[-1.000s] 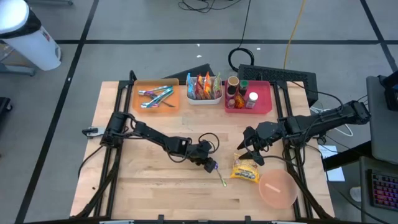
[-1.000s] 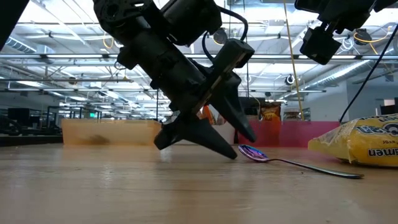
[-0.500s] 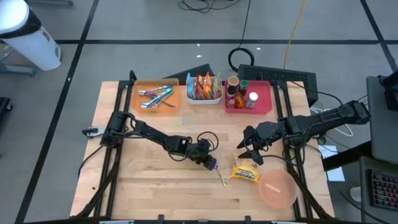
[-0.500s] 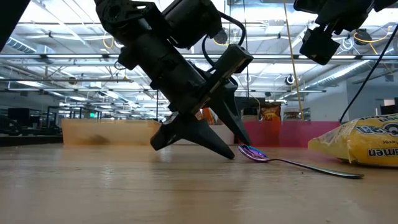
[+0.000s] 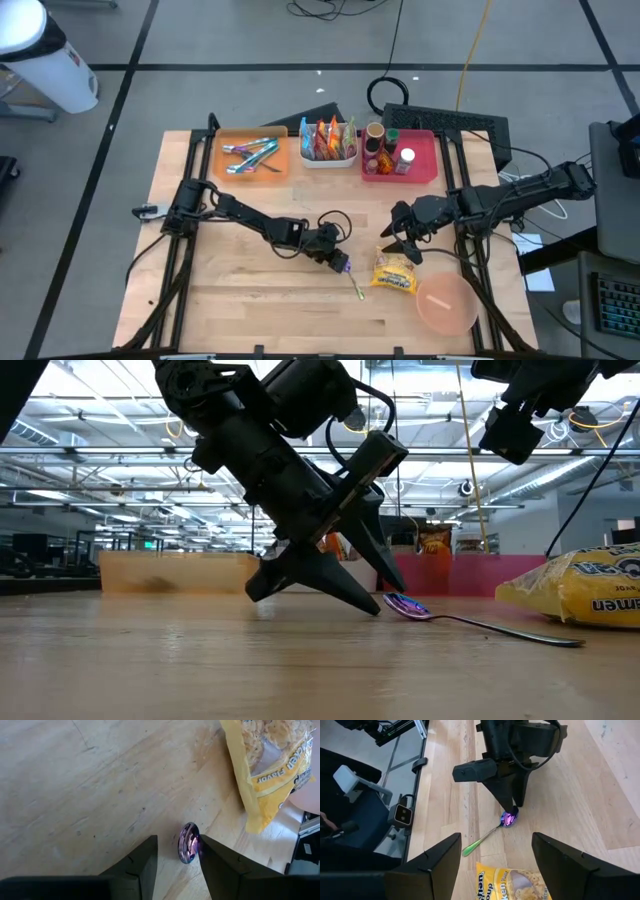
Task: Pick & Place Food Item
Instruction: Put the violet and green spoon into the orange bin
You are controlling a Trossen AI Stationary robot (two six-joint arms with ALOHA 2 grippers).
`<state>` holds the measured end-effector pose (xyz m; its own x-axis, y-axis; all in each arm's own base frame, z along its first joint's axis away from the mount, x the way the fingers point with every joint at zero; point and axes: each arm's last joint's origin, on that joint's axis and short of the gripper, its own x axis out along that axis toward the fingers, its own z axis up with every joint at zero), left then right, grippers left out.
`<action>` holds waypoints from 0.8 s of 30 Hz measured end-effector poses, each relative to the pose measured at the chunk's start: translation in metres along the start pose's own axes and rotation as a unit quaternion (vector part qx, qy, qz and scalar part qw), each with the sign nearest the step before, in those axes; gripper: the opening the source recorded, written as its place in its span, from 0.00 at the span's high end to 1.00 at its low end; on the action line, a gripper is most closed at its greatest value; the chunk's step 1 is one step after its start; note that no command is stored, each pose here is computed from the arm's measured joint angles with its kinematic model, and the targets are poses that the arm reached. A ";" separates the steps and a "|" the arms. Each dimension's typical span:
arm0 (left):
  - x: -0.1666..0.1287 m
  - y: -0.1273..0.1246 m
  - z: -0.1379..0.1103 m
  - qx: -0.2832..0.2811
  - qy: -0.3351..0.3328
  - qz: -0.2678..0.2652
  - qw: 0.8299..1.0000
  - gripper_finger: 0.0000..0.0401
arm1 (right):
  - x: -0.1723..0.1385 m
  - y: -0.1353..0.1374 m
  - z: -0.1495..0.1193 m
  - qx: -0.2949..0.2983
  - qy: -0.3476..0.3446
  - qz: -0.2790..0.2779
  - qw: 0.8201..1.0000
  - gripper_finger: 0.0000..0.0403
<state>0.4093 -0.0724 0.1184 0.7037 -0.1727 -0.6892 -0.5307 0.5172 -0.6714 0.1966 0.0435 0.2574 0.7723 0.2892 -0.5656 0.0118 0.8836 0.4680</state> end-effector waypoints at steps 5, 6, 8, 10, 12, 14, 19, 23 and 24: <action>0.000 0.000 0.000 0.000 0.000 0.000 1.000 0.64 | 0.000 0.000 0.000 0.000 0.000 0.000 1.000 0.42; 0.001 0.000 0.000 -0.001 0.001 0.000 1.000 0.64 | 0.000 0.000 0.000 0.000 0.000 0.000 1.000 0.42; 0.002 0.002 -0.001 -0.010 0.002 0.001 1.000 0.64 | 0.000 0.000 0.000 0.000 0.000 0.000 1.000 0.42; 0.005 0.004 -0.002 -0.017 0.011 0.000 1.000 0.64 | 0.000 0.000 0.000 0.000 0.000 0.000 1.000 0.42; 0.008 0.005 -0.003 -0.024 0.020 -0.002 1.000 0.66 | 0.000 0.000 0.000 0.003 0.000 0.000 1.000 0.42; 0.011 0.007 -0.004 -0.026 0.030 -0.003 0.999 0.69 | 0.000 0.000 0.000 0.005 -0.001 0.000 1.000 0.42; 0.011 0.008 -0.004 -0.027 0.033 0.000 0.999 0.85 | 0.000 0.000 0.000 0.009 -0.001 0.001 1.000 0.43; 0.011 0.011 0.001 -0.031 0.043 -0.003 0.999 0.98 | 0.000 0.000 0.000 0.009 -0.001 0.001 1.000 0.43; 0.010 0.012 0.003 -0.033 0.048 -0.006 0.998 0.97 | 0.000 0.000 0.000 0.009 -0.001 0.001 1.000 0.43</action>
<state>0.4119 -0.0653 0.1046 0.6640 -0.2599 -0.7011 -0.5541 0.4586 -0.6947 0.1968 0.0435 0.2577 0.7741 0.2894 -0.5630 0.0224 0.8763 0.4812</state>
